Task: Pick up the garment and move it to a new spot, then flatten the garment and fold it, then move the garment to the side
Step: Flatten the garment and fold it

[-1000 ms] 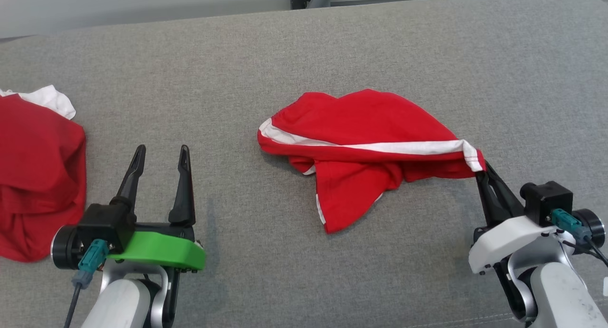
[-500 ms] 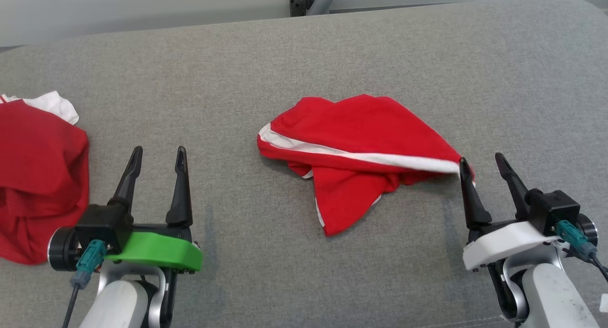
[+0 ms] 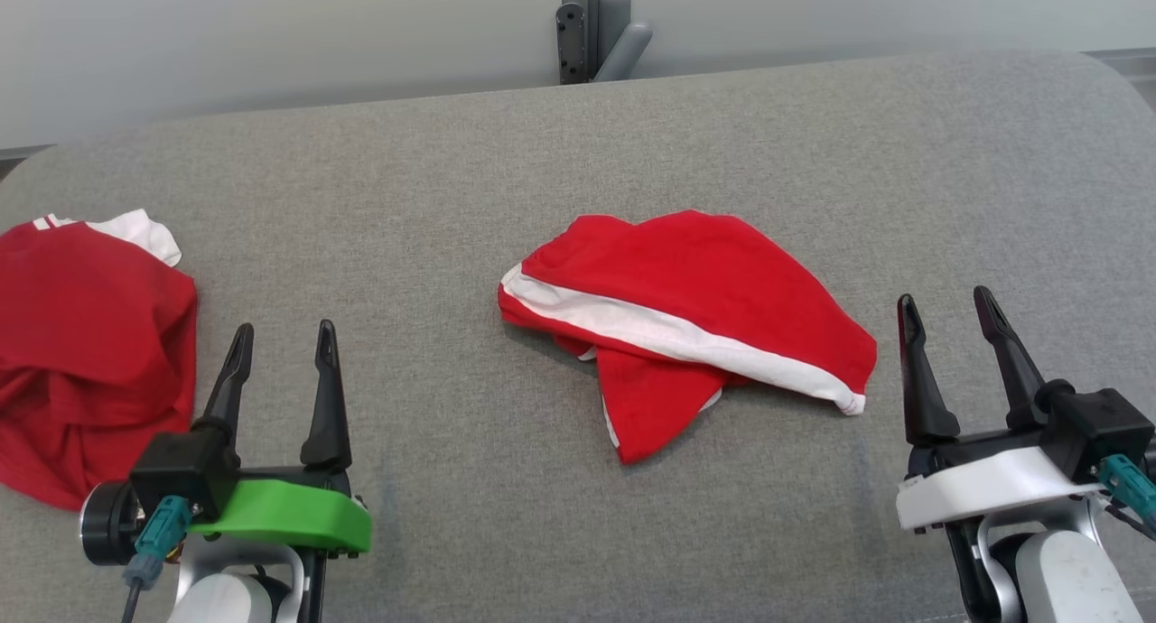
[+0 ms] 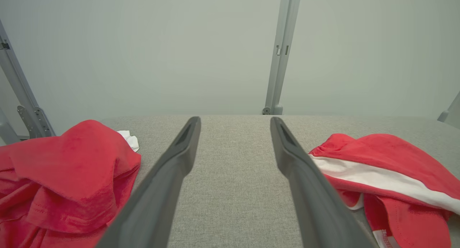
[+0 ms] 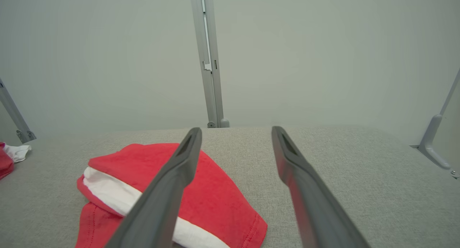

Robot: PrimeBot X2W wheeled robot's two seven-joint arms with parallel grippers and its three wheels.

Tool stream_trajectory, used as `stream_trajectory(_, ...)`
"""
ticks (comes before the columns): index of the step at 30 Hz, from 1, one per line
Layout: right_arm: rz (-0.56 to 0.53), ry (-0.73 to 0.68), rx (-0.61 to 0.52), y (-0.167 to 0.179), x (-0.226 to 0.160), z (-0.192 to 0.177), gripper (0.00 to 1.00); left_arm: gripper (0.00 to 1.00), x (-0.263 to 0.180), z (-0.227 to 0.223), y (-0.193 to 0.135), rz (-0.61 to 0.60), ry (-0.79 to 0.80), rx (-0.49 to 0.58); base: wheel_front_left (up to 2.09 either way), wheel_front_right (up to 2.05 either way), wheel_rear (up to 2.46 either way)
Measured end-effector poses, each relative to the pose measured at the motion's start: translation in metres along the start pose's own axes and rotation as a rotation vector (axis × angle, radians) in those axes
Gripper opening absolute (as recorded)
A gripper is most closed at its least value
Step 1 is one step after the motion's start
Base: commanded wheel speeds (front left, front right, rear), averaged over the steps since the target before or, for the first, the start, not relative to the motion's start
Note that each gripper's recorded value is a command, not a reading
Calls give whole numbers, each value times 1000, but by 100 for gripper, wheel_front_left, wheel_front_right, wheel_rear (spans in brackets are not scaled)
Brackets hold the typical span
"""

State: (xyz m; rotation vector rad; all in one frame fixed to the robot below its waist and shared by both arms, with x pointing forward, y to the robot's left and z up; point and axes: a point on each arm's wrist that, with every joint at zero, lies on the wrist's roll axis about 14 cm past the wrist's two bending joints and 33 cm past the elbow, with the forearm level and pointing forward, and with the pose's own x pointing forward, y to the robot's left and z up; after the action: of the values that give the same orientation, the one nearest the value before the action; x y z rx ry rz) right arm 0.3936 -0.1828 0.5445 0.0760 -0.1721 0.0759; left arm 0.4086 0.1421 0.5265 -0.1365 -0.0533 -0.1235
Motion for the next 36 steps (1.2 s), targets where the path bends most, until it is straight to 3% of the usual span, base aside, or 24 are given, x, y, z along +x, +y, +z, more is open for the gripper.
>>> stream_trajectory(12, 2, 24, 13, 5, -9, -3, 100, 100, -8, 6, -3, -13, -4, 3, 0, 0, 0)
stream_trajectory(20, 6, 56, 28, 8, -8, -12, 100, 100, 23, 16, -53, -231, 5, -12, 0, 0, 0)
stream_trajectory(28, -28, 92, 43, -2, -10, -25, 100, 100, 47, -44, -120, -510, 309, -49, 0, 0, 0)
stream_trajectory(36, -104, 145, 41, -24, -23, -45, 100, 100, 64, -112, -115, -530, 558, -36, 0, 0, 0)
